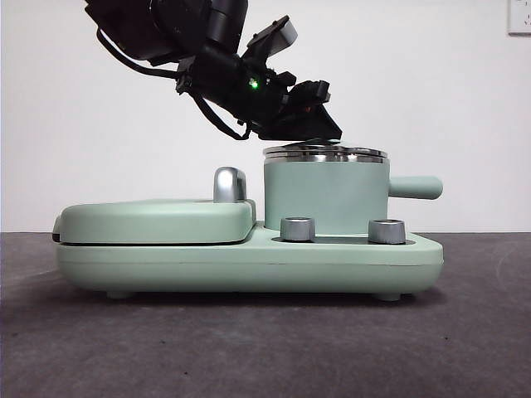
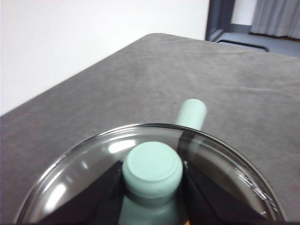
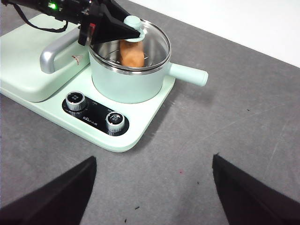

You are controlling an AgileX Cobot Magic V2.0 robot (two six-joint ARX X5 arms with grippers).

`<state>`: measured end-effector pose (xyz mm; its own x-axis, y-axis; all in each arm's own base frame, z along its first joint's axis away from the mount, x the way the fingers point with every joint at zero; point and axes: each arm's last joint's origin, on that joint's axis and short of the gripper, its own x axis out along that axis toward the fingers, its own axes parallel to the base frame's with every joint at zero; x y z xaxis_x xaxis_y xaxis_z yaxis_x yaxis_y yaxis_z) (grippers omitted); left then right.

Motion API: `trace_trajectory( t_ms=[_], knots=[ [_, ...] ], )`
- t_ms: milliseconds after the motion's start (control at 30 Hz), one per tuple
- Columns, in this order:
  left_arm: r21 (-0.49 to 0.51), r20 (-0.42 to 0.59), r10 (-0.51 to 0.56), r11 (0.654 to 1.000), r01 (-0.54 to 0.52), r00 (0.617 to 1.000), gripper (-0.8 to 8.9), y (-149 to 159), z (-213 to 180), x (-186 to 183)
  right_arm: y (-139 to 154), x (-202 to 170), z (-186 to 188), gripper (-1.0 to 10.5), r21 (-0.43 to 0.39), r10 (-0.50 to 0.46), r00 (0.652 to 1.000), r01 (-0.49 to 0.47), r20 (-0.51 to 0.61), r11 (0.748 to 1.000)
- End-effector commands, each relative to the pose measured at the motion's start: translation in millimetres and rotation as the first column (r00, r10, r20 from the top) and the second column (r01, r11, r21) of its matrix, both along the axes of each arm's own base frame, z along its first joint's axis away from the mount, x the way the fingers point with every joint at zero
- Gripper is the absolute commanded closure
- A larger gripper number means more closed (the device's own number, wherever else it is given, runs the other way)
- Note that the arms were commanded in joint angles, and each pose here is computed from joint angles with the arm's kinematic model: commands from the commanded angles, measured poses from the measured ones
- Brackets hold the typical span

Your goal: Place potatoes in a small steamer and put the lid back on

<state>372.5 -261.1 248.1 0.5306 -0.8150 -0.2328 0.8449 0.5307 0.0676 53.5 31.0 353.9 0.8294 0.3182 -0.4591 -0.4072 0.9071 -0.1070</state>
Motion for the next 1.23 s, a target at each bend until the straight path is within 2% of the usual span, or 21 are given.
trace_trajectory(
  t_ms=[33, 133, 433, 567, 833, 1033, 1233],
  knots=[
    [-0.03, -0.061, -0.032, 0.999, 0.03, 0.998, 5.82, -8, -7, 2, 0, -1, 3, 5.7, 0.019, -0.002, 1.0, 0.002, 0.008, 1.0],
    [-0.051, -0.085, -0.04, 0.998, 0.036, 0.996, 5.63, -7, -5, 1, 0, -1, 3, 5.7, 0.019, -0.002, 1.0, 0.002, 0.008, 1.0],
    [-0.061, -0.033, -0.034, 0.998, 0.032, 0.999, 5.47, -2, 9, 0, 0, -1, 3, 5.7, 0.019, -0.002, 1.0, 0.002, 0.008, 1.0],
    [-0.07, -0.018, -0.018, 0.997, 0.017, 1.0, 4.4, 4, 11, 4, 0, -1, 3, 5.7, 0.023, -0.004, 1.0, 0.004, 0.006, 1.0],
    [-0.086, 0.02, -0.004, 0.996, 0.006, 1.0, 4.34, 11, 22, 5, 0, -1, 3, 5.7, 0.024, -0.005, 1.0, 0.005, 0.005, 1.0],
    [-0.081, -0.014, 0.034, 0.996, -0.035, 0.999, 4.4, 42, 72, -16, 0, -1, 2, 5.7, 0.022, -0.005, 1.0, 0.005, 0.002, 1.0],
    [-0.018, -0.118, 0.086, 0.996, -0.089, 0.989, 4.4, 89, 116, -52, -1, -2, 0, 5.7, 0.003, -0.005, 1.0, 0.005, -0.024, 1.0]
  ],
)
